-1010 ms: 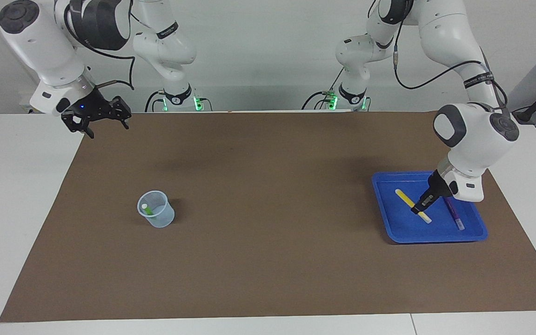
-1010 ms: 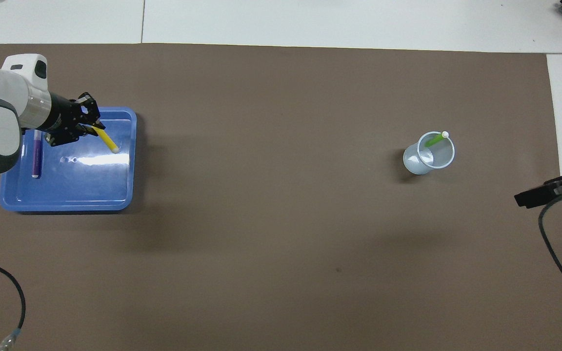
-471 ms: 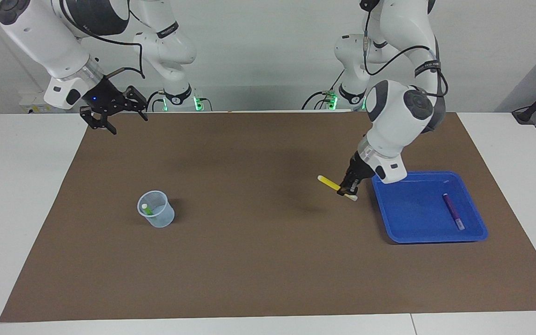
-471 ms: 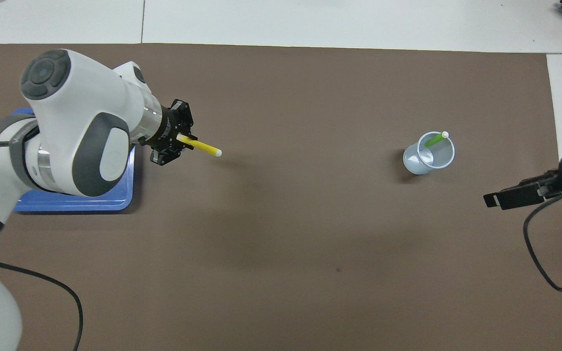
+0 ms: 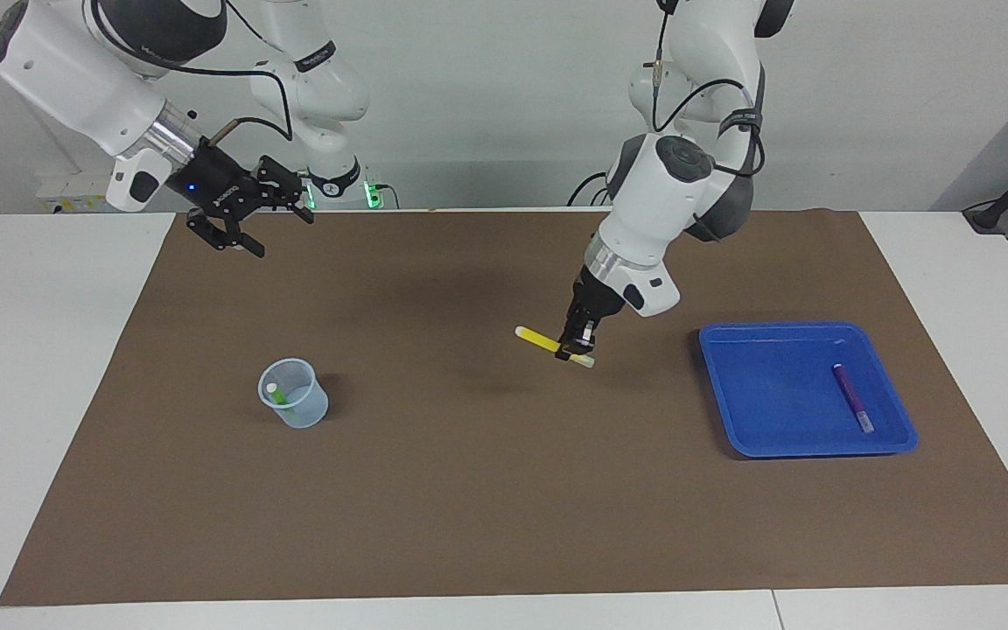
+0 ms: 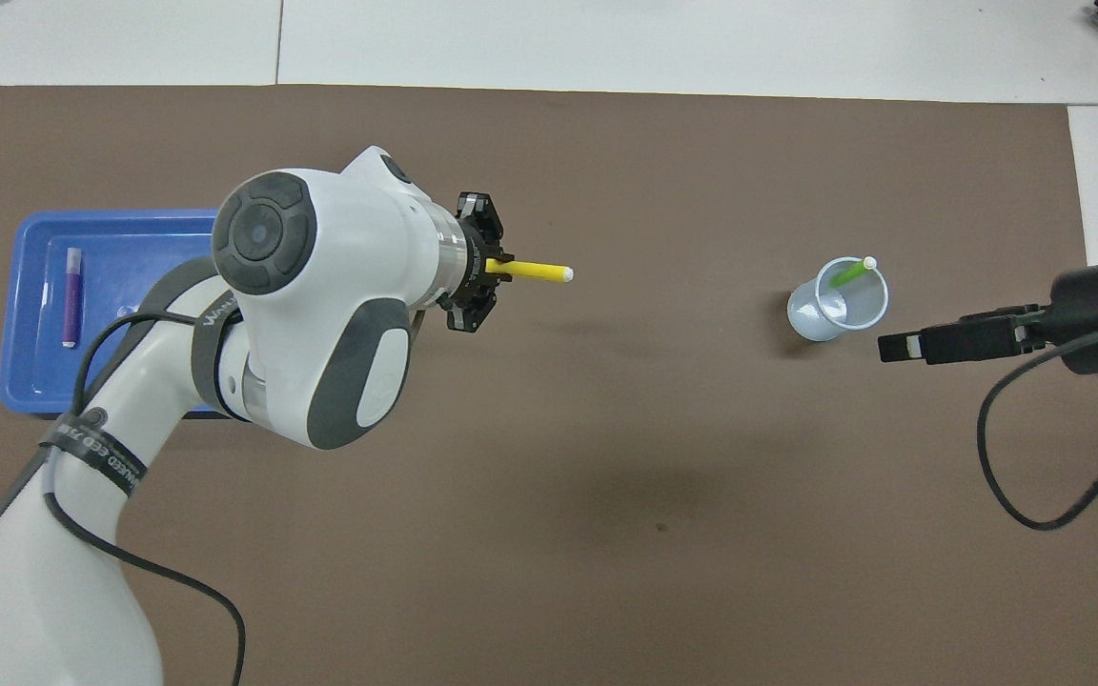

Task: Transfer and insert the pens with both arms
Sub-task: 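Carry the yellow pen toward the right gripper while the right gripper approaches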

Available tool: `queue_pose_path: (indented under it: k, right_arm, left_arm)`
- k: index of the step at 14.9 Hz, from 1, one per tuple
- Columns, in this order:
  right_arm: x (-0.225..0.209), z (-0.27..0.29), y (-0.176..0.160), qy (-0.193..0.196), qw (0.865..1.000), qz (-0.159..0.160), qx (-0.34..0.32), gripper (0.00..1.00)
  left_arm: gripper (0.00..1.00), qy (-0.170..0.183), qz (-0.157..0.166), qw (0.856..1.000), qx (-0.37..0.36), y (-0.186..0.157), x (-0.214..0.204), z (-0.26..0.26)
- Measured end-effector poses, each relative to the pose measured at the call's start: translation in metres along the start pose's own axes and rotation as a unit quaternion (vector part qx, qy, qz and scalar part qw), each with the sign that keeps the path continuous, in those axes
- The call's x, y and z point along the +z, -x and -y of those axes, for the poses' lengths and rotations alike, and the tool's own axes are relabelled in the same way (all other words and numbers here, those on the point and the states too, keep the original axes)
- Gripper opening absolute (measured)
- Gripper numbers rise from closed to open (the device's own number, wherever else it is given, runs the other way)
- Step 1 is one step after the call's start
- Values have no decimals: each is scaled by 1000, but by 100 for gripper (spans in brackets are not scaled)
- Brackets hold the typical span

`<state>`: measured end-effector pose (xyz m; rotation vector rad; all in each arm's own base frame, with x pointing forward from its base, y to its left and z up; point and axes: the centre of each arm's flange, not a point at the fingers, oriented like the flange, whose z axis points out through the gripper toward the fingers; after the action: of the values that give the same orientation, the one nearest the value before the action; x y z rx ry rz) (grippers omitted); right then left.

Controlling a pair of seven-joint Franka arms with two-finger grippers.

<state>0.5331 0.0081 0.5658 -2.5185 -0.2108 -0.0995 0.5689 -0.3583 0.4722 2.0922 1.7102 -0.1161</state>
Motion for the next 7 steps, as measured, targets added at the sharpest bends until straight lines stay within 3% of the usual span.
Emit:
queue_pose_path:
  k: [3,7]
  right_arm:
    - [23,3,-7,-40,999,-19,13,100]
    - [47,16,-22,-62,996,-58,18,100]
  left_arm:
    - [17,26,38,998,-40,41,3,9]
    - [17,57,75,991,-95,92,7,27]
